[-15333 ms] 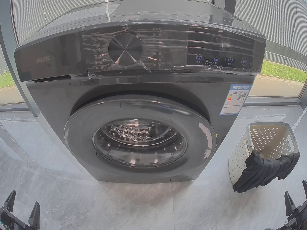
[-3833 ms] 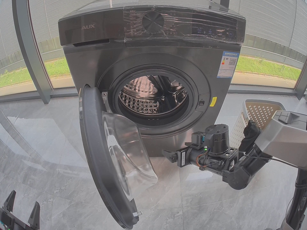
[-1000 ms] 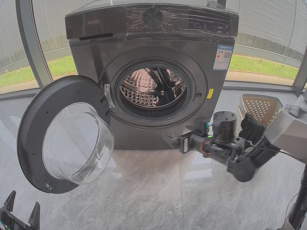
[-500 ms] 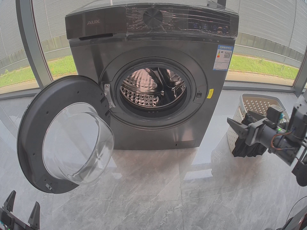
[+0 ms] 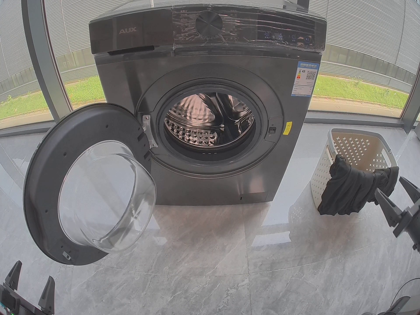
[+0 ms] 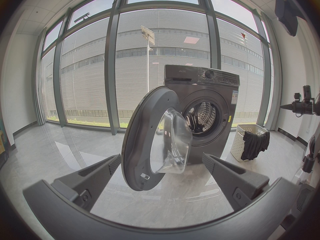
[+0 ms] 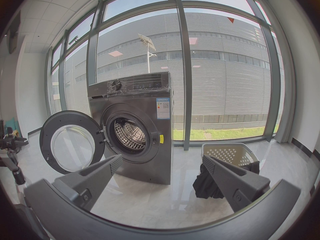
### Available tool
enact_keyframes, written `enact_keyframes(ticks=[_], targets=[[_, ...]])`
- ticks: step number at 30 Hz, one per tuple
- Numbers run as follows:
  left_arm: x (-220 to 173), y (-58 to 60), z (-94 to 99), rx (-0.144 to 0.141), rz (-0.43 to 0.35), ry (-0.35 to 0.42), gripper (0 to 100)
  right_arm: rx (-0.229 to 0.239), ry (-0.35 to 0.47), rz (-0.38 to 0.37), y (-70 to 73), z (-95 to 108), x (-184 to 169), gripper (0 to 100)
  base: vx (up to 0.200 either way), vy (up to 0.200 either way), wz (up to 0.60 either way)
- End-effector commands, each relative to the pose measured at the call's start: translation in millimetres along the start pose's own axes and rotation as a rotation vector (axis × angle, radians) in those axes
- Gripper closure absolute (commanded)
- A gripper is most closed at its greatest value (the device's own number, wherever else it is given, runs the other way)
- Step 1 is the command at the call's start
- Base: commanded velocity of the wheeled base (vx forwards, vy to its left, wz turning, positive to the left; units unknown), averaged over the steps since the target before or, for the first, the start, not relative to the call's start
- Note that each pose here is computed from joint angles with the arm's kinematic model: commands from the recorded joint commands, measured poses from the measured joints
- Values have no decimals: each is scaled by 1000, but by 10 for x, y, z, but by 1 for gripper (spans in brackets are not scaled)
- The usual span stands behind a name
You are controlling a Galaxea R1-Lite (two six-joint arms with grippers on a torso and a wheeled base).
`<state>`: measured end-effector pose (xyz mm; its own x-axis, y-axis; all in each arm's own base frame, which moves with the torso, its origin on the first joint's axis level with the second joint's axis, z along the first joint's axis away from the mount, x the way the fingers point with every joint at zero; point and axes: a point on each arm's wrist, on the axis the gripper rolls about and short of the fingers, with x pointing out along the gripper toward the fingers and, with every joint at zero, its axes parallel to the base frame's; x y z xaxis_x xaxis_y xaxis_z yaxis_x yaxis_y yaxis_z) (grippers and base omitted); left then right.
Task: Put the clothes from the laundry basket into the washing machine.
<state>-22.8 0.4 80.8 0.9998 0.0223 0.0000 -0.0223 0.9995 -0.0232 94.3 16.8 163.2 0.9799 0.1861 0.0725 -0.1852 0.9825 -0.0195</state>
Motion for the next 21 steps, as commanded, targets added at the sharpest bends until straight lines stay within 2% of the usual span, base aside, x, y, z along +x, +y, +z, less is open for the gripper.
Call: enact_keyframes(ticks=[1, 5, 15, 21], targets=[[-2, 1, -49, 0, -1, -2, 0, -20, -136, -67, -15, -52, -589, 0, 0, 0, 0], [-3, 1, -44, -1, 1, -3, 0, -37, -133, -107, -3, -152, -793, 0, 0, 0, 0], [-3, 1, -44, 0, -1, -3, 0, -36, -81, -94, 57, -522, -1165, 0, 0, 0, 0], [-2, 1, -49, 0, -1, -2, 0, -23, 21, -153, 78, -729, -1238, 0, 0, 0, 0]])
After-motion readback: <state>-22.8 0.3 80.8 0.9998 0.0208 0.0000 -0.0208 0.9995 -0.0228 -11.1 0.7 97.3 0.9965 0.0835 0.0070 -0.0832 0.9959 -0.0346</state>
